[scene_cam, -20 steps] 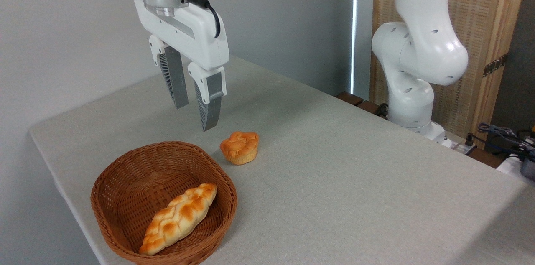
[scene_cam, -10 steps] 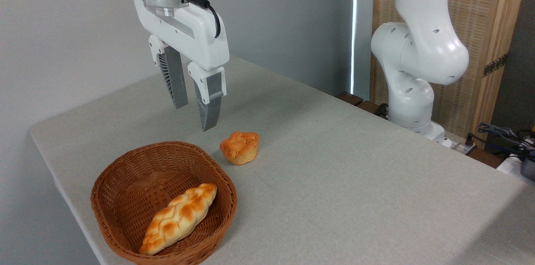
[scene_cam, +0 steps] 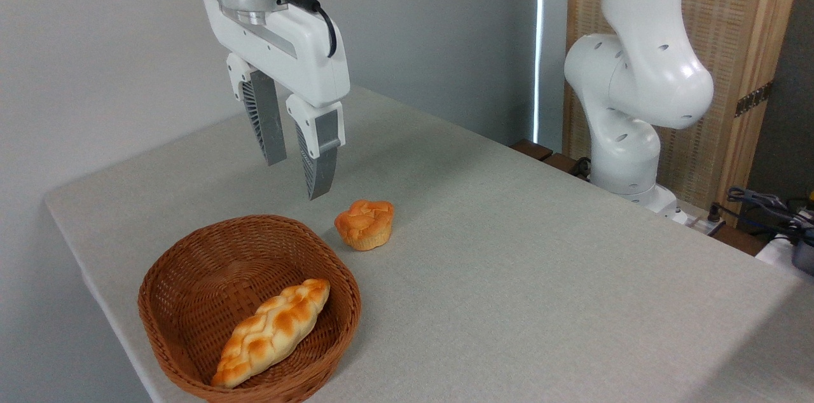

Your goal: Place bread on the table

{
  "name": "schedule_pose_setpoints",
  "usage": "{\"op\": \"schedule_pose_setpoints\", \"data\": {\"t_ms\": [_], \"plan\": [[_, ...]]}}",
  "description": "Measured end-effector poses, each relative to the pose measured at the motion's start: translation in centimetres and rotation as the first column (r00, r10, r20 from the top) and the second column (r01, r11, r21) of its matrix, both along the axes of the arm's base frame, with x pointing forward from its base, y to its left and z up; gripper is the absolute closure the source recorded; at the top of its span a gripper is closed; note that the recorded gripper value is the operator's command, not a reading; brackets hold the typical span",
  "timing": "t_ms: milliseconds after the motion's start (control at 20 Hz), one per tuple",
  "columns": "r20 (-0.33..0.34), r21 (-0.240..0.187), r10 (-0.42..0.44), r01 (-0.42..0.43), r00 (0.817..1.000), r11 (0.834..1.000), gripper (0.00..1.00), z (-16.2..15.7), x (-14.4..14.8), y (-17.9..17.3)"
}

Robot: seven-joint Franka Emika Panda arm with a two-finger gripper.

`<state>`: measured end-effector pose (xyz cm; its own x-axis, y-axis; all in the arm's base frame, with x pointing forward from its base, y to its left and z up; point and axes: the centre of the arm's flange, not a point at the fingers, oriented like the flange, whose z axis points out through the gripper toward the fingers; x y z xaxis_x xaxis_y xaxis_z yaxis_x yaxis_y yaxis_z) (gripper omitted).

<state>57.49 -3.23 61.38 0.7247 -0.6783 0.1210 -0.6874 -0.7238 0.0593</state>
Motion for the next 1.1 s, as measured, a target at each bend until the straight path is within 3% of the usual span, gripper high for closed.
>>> {"op": "schedule_pose_setpoints", "data": {"t_ms": [400,650,850,1100], "plan": [[0.000,-0.002,0.007,-0.007,1.000,1.000,0.00,0.0,0.0,0.5],[0.000,0.023,-0.005,0.005,1.000,1.000,0.00,0.0,0.0,0.1],[-0.007,0.078,-0.036,0.036,0.999,0.996,0.00,-0.1,-0.2,-0.9],[-0.014,0.087,-0.043,0.044,0.999,0.995,0.00,0.0,-0.3,-1.2]]}}
